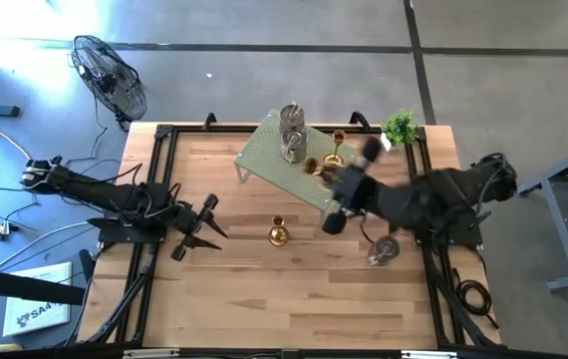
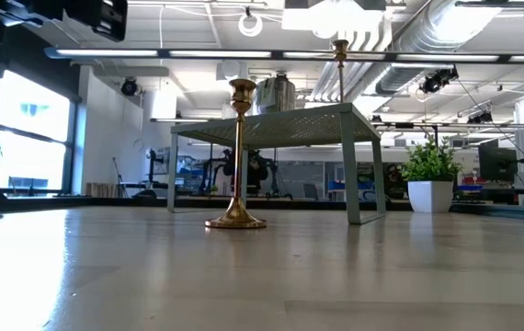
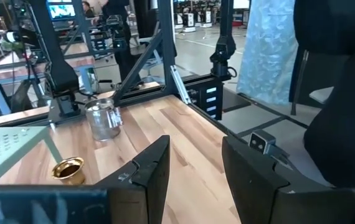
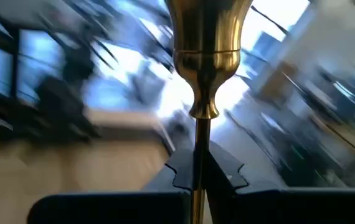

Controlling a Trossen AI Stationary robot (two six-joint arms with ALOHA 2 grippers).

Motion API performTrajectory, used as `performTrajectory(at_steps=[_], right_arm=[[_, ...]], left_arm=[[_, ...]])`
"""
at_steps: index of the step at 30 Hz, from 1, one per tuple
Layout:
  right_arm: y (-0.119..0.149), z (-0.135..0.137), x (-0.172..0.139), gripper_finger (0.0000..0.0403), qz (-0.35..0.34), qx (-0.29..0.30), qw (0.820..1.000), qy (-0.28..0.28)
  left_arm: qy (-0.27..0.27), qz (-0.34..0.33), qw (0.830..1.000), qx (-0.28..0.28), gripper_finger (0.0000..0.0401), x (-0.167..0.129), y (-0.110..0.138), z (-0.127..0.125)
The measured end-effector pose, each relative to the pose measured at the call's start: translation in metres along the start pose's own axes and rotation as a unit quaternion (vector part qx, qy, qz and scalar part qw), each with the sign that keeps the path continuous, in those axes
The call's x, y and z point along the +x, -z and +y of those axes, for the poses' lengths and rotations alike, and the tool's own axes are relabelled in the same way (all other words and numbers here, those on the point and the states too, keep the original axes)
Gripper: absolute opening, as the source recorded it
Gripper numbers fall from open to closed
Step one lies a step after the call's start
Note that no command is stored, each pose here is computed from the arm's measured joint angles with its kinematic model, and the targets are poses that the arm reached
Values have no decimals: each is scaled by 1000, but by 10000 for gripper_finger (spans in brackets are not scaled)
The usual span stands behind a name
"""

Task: Pick & Place candle stick holders
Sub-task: Put the left gold candle holder on the shelf

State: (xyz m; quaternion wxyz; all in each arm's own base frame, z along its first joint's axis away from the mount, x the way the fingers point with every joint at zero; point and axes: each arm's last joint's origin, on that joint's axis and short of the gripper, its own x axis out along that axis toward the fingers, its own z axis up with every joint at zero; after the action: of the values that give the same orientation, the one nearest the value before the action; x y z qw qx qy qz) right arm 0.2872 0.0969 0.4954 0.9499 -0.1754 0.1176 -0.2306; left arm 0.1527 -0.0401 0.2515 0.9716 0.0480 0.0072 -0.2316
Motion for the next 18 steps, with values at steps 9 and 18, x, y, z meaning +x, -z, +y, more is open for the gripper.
performTrajectory(at_steps=[9,18], right_arm=[[13,-51,68,8,-53,25,996,-74],[91,-54,111,8,-90,75,986,-123]], left_arm=[[6,17,1000,-16,143,0,4,0],[9,30,999,-24,143,0,6,0]])
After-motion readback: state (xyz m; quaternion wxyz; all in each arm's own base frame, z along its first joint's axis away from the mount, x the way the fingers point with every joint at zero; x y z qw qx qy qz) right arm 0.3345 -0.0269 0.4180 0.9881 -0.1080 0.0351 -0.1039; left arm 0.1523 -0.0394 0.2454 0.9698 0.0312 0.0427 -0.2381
